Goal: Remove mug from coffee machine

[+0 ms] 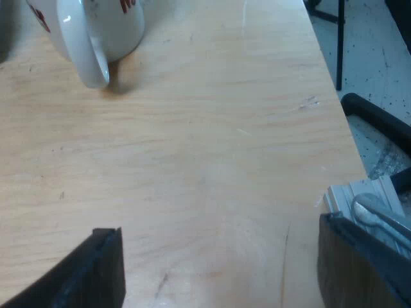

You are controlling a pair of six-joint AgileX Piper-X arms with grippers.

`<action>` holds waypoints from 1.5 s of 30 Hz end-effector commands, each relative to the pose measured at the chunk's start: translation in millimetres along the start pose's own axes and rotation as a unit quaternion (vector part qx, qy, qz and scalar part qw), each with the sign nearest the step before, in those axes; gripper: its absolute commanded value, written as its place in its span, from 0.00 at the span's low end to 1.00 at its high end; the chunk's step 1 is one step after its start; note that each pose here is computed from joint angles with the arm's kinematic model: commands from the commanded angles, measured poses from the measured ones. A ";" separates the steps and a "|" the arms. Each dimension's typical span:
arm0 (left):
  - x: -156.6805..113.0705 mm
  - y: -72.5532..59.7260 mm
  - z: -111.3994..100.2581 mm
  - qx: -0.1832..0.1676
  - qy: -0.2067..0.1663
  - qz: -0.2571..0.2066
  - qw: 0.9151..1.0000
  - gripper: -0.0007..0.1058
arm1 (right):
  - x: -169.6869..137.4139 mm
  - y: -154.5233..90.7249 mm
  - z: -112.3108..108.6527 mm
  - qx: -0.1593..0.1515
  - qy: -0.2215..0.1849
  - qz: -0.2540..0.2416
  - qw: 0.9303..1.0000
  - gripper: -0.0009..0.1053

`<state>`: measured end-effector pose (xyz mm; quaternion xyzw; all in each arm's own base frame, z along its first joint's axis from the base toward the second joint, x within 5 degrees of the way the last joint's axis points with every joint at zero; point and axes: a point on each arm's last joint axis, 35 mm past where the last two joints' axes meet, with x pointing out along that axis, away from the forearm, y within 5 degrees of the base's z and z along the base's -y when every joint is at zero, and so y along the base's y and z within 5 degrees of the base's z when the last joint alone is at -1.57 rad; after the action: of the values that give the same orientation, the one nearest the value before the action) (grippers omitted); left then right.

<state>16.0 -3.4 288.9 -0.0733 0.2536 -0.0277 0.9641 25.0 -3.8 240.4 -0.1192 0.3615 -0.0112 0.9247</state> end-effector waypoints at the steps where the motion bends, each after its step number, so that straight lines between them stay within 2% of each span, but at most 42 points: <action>1: 1.6 -0.4 3.7 0.000 -0.009 -0.002 1.000 0.82 | -1.2 -0.8 2.8 0.002 -0.005 -0.002 1.000 0.62; 6: 3.5 -1.1 11.4 0.004 -0.048 -0.006 0.999 0.82 | -2.0 -3.2 13.1 0.012 -0.052 -0.012 0.998 0.62; 8: 6.4 -0.6 9.9 0.004 -0.045 -0.006 0.999 0.82 | -0.9 -3.4 14.2 0.016 -0.059 -0.014 0.998 0.62; 45: 11.1 0.2 7.9 0.004 -0.044 -0.006 0.999 0.82 | 3.0 -3.2 14.7 0.019 -0.065 -0.016 0.998 0.62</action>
<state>27.4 -3.3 288.5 -0.0717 0.2137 -0.0316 0.9737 36.1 -3.8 247.3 -0.1064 0.3025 -0.0227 0.9469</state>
